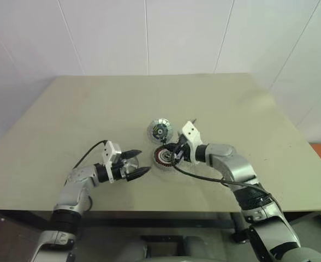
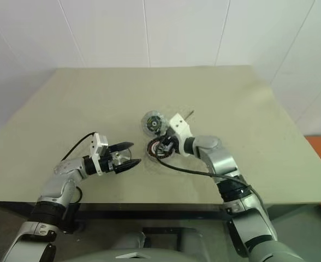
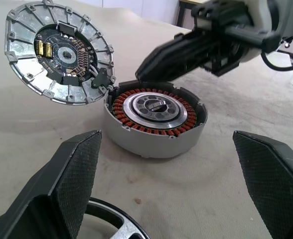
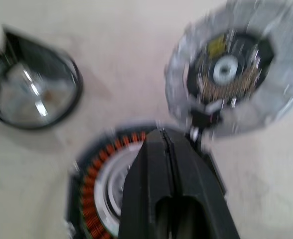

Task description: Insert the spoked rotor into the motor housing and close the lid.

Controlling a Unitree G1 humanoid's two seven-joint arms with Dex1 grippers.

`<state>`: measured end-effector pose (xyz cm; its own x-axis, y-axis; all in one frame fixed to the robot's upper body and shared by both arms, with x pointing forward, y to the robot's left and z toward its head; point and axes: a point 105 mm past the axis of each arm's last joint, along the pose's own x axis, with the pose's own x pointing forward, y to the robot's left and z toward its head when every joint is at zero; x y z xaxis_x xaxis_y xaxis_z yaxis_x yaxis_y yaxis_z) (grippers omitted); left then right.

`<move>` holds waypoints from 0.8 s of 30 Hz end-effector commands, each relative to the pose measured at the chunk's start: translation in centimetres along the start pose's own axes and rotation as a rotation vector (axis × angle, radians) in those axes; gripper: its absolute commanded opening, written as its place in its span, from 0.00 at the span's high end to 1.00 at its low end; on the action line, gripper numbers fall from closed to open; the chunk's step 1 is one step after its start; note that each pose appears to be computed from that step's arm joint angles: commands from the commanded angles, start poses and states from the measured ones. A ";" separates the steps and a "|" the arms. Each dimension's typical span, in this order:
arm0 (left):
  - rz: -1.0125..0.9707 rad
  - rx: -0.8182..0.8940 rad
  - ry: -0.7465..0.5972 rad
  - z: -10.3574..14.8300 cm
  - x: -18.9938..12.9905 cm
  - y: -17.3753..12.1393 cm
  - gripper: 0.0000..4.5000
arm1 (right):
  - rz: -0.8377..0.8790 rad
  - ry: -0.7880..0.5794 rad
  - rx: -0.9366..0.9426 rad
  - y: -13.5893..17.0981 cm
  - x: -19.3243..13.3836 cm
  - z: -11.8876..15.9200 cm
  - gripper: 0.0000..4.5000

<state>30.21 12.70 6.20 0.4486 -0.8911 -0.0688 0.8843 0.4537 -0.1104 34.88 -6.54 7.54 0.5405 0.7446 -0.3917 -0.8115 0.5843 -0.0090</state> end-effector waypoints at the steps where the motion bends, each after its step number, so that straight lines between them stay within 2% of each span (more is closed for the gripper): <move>1: -0.014 0.047 -0.024 1.1 0.3 0.0 0.00 | -0.038 -0.005 -0.064 -0.5 0.2 0.6 1.00; 13: -0.007 0.048 -0.027 1.1 0.3 0.2 0.00 | -0.030 0.026 -0.037 -0.3 0.5 -0.6 1.00; 18: -0.004 0.049 -0.026 1.0 0.3 0.1 0.00 | 0.053 -0.058 0.071 1.1 0.5 0.8 1.00; 24: 0.000 0.052 -0.029 1.0 0.3 0.2 0.00 | 0.093 -0.079 0.133 1.7 0.2 1.1 1.00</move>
<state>30.28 12.72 6.17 0.4538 -0.8889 -0.0630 0.8831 0.4581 -0.1013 33.74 -5.30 6.59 0.4779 0.7944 -0.3749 -0.8136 0.5612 0.1519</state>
